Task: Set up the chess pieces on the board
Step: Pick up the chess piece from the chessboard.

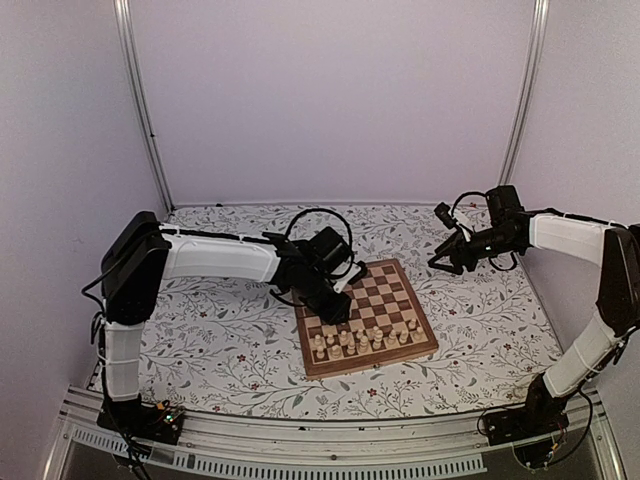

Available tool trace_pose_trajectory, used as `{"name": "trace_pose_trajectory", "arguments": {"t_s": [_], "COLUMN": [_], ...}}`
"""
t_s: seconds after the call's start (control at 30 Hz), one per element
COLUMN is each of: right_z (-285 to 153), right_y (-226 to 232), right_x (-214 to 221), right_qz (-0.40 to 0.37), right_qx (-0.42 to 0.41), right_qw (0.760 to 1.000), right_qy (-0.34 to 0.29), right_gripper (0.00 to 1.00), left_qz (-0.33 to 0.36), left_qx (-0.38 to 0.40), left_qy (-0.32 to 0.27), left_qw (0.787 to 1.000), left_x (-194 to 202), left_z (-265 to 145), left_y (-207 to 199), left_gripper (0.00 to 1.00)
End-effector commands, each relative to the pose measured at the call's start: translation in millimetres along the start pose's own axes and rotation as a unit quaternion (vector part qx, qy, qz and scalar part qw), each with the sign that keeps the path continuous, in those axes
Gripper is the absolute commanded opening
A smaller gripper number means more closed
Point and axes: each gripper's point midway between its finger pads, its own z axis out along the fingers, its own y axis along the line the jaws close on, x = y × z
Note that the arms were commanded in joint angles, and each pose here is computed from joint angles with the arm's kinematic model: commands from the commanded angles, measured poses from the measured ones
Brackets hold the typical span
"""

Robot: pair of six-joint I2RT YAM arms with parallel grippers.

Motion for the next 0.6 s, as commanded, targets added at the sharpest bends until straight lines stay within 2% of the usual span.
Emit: {"name": "trace_pose_trajectory", "arguments": {"t_s": [0.0,0.57], "right_z": [0.2,4.6], "right_y": [1.0,7.1], "right_x": [-8.2,-8.8], "right_qz": [-0.006,-0.003], "right_qx": [-0.008,-0.023], "right_qw": [1.0,1.0], "right_qy": [-0.006,-0.007], "right_gripper": [0.59,0.58], "left_qz": [-0.001,0.037], "left_qx": [0.002,-0.038], "left_qy": [0.016,0.071], "left_qw": [1.0,0.996], "left_x": [2.3,32.1], "left_z": [7.0,15.3], "left_y": [-4.7,5.9], "left_gripper": [0.27,0.15]}}
